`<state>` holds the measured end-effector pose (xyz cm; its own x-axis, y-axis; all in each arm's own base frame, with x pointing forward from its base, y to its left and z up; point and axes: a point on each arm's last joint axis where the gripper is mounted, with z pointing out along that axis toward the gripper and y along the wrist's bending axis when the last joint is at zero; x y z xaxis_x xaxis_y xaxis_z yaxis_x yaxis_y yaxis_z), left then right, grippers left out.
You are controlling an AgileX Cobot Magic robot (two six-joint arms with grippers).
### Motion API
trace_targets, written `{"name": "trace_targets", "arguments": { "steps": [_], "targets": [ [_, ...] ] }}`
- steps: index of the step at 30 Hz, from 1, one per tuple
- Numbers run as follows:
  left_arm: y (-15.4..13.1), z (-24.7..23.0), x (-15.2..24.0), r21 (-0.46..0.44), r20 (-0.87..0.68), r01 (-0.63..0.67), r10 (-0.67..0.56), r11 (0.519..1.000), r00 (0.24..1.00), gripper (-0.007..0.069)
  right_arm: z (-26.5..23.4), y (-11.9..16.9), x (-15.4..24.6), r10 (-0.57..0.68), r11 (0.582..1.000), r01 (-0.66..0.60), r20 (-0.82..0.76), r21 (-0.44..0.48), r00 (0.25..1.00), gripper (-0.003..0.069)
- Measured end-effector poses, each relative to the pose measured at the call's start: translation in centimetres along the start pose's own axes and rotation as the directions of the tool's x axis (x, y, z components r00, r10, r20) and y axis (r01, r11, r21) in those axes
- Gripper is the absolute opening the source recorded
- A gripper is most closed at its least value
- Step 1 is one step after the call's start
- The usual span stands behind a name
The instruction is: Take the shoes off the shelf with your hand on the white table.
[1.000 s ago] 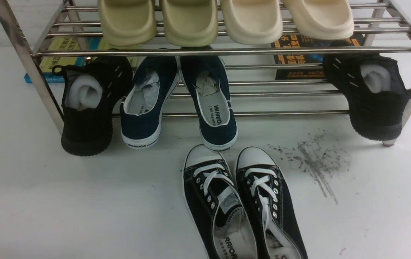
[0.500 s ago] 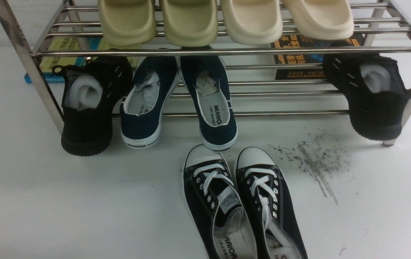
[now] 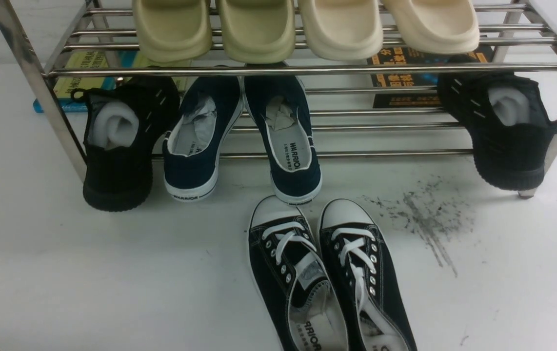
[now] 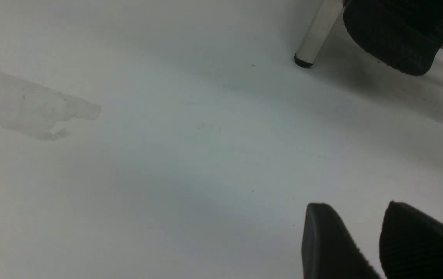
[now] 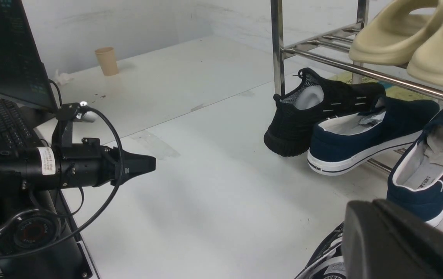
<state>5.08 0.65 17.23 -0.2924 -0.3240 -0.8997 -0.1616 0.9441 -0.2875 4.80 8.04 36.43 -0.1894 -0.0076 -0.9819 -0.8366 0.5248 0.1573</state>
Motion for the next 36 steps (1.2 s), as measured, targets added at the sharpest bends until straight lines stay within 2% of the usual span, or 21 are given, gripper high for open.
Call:
{"name": "trace_targets", "arguments": {
  "steps": [8, 12, 16, 18, 20, 21, 22, 23, 26, 27, 29, 32, 33, 34, 36],
  "targets": [
    [0.0, 0.0, 0.0, 0.000, 0.000, 0.000, 0.000, 1.000, 1.000, 0.0239, -0.1, 0.0, -0.1, 0.010, 1.000, -0.010, 0.007, -0.003, 1.000, 0.0032],
    [0.0, 0.0, 0.0, 0.000, 0.000, 0.000, 0.000, 1.000, 1.000, 0.0239, -0.3, -0.4, 0.2, 0.015, 0.999, -0.016, 0.025, 0.030, 1.000, 0.0038],
    [0.0, 0.0, 0.0, 0.000, 0.000, 0.000, 0.000, 1.000, 1.000, 0.0239, -0.1, -2.3, 2.4, 0.048, 0.978, -0.047, -0.001, 0.204, 0.999, 0.0041],
    [0.0, 0.0, 0.0, 0.000, 0.000, 0.000, 0.000, 1.000, 1.000, 0.0239, -0.2, -3.3, 3.8, 0.057, 0.955, -0.048, -0.020, 0.293, 0.998, 0.0043],
    [0.0, 0.0, 0.0, 0.000, 0.000, 0.000, 0.000, 1.000, 1.000, 0.0239, -0.6, -4.5, 5.6, 0.074, 0.915, -0.052, -0.039, 0.400, 0.997, 0.0046],
    [0.0, 0.0, 0.0, 0.000, 0.000, 0.000, 0.000, 1.000, 1.000, 0.0239, -0.5, -4.4, 5.7, 0.073, 0.916, -0.051, -0.040, 0.398, 0.997, 0.0046],
    [0.0, 0.0, 0.0, 0.000, 0.000, 0.000, 0.000, 1.000, 1.000, 0.0239, -1.0, -5.4, 7.5, 0.099, 0.870, -0.061, -0.053, 0.489, 0.994, 0.0046],
    [0.0, 0.0, 0.0, 0.000, 0.000, 0.000, 0.000, 1.000, 1.000, 0.0239, -1.2, -5.9, 8.5, 0.118, 0.840, -0.069, -0.057, 0.537, 0.991, 0.0048],
    [0.0, 0.0, 0.0, 0.000, 0.000, 0.000, 0.000, 1.000, 1.000, 0.0239, -1.9, -6.7, 10.6, 0.155, 0.776, -0.086, -0.056, 0.625, 0.986, 0.0050],
    [0.0, 0.0, 0.0, 0.000, 0.000, 0.000, 0.000, 1.000, 1.000, 0.0239, -2.5, -7.2, 12.2, 0.168, 0.716, -0.087, -0.050, 0.693, 0.985, 0.0053],
    [0.0, 0.0, 0.0, 0.000, 0.000, 0.000, 0.000, 1.000, 1.000, 0.0239, -2.9, -7.4, 13.2, 0.174, 0.680, -0.091, -0.040, 0.728, 0.984, 0.0054],
    [0.0, 0.0, 0.0, 0.000, 0.000, 0.000, 0.000, 1.000, 1.000, 0.0239, -3.9, -7.5, 15.6, 0.171, 0.589, -0.107, 0.006, 0.801, 0.985, 0.0059],
    [0.0, 0.0, 0.0, 0.000, 0.000, 0.000, 0.000, 1.000, 1.000, 0.0239, -3.9, -7.5, 15.7, 0.170, 0.589, -0.107, 0.007, 0.801, 0.985, 0.0059],
    [0.0, 0.0, 0.0, 0.000, 0.000, 0.000, 0.000, 1.000, 1.000, 0.0239, -4.2, -7.6, 16.5, 0.167, 0.558, -0.114, 0.023, 0.822, 0.986, 0.0060],
    [0.0, 0.0, 0.0, 0.000, 0.000, 0.000, 0.000, 1.000, 1.000, 0.0239, -4.4, -7.6, 17.5, 0.165, 0.530, -0.132, 0.050, 0.838, 0.985, 0.0063]
  ]
}}
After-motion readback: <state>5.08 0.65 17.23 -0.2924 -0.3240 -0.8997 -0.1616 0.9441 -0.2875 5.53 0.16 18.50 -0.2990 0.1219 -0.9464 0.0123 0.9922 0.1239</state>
